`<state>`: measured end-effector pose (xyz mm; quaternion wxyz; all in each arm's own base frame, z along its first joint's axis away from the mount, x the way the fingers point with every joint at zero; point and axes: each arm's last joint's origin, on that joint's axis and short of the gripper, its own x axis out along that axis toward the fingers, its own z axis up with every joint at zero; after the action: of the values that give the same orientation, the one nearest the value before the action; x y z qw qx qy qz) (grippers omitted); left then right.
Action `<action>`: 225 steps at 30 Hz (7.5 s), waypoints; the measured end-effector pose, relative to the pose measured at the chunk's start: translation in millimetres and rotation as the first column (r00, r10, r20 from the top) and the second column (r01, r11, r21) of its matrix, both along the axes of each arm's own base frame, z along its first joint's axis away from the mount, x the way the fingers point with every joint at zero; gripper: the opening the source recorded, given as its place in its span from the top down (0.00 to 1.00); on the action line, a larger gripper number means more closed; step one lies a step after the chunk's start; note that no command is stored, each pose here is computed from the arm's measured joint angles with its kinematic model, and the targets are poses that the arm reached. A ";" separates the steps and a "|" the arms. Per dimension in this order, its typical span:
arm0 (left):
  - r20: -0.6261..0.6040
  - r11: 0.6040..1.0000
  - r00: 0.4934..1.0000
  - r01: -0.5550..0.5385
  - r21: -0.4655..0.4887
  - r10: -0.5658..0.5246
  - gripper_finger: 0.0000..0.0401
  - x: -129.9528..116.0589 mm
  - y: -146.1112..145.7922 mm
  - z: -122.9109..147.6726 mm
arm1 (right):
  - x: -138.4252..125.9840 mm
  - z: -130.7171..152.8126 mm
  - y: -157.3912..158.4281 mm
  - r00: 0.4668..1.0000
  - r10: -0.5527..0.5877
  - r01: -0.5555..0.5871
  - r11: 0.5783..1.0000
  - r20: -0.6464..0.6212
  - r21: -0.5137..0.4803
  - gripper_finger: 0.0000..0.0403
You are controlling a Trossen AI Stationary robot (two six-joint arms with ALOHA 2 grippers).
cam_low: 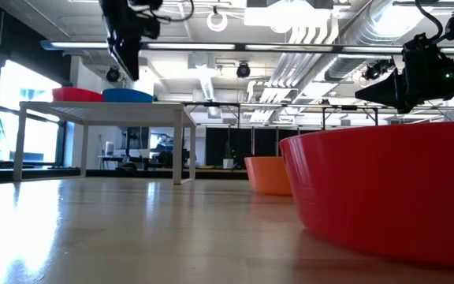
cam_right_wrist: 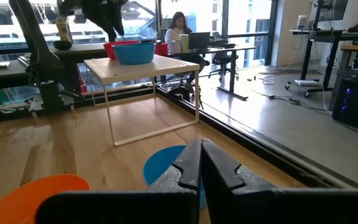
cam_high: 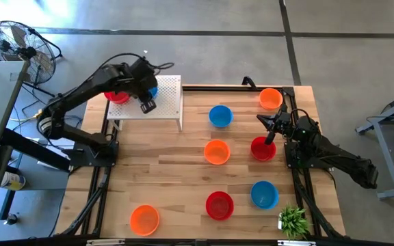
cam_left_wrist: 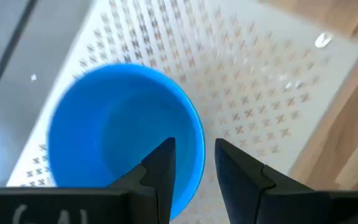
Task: Pick & Place Mini bowls
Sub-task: Put the top orange bowl on the shelf
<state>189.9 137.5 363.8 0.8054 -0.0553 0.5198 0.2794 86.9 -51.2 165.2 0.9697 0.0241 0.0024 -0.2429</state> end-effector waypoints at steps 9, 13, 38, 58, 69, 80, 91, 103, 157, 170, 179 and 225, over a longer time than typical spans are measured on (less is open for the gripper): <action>0.421 0.970 0.879 0.157 0.183 -0.222 0.89 -4.7 -42.1 19.0 | 0.0 -0.1 0.0 1.000 0.000 0.000 1.000 0.000 0.000 1.00; 0.549 0.925 0.746 0.269 0.269 -0.377 0.98 7.0 -65.4 -9.3 | 0.1 -0.1 0.0 1.000 0.001 -0.001 1.000 -0.001 0.000 1.00; 0.806 0.864 0.312 0.231 0.449 -0.502 1.00 -1.8 -115.5 -157.0 | -0.1 6.1 0.1 0.988 -0.007 -0.016 0.989 0.151 0.148 1.00; 0.791 0.864 0.351 0.252 0.435 -0.501 1.00 -2.9 -115.6 -164.1 | 0.1 89.7 -15.8 0.873 -0.478 0.483 0.824 -0.092 0.296 1.00; 0.789 0.861 0.348 0.249 0.443 -0.507 1.00 -2.9 -115.6 -163.6 | 24.7 43.1 -55.7 0.491 -0.713 0.845 0.251 -0.501 0.472 0.76; 0.780 0.842 0.328 0.291 0.453 -0.533 1.00 -2.8 -116.9 -163.9 | 27.3 6.8 -91.7 0.240 -0.767 0.914 -0.028 -0.595 0.404 0.62; 0.777 0.840 0.329 0.294 0.455 -0.536 1.00 -2.7 -117.0 -164.1 | 28.7 -18.1 -115.5 0.133 -0.783 0.922 -0.128 -0.608 0.366 0.62; 0.778 0.841 0.329 0.294 0.455 -0.536 1.00 -2.7 -117.0 -164.1 | 27.6 -33.9 -121.7 0.115 -0.740 0.910 -0.188 -0.663 0.368 0.69; 0.782 0.843 0.326 0.292 0.451 -0.531 1.00 -2.7 -117.0 -163.7 | 69.3 17.1 -58.0 0.639 -0.265 0.726 0.517 -0.722 0.453 0.77; 0.778 0.841 0.328 0.289 0.457 -0.535 1.00 -2.7 -116.9 -163.7 | 118.6 40.9 0.2 0.642 0.080 0.285 0.898 -0.763 0.334 0.71; 0.775 0.838 0.328 0.288 0.463 -0.541 1.00 -2.7 -116.9 -163.6 | 134.1 3.6 6.1 0.458 0.040 0.334 0.918 -0.888 0.214 0.71; 0.781 0.837 0.309 0.278 0.471 -0.543 1.00 -2.9 -116.9 -161.3 | 333.7 84.0 105.3 0.381 0.249 -0.292 0.946 -0.890 0.140 0.99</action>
<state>187.0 20.6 202.5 0.9972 0.0423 -0.0313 0.0524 420.5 54.1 249.2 0.8444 -0.1291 0.5168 -0.0567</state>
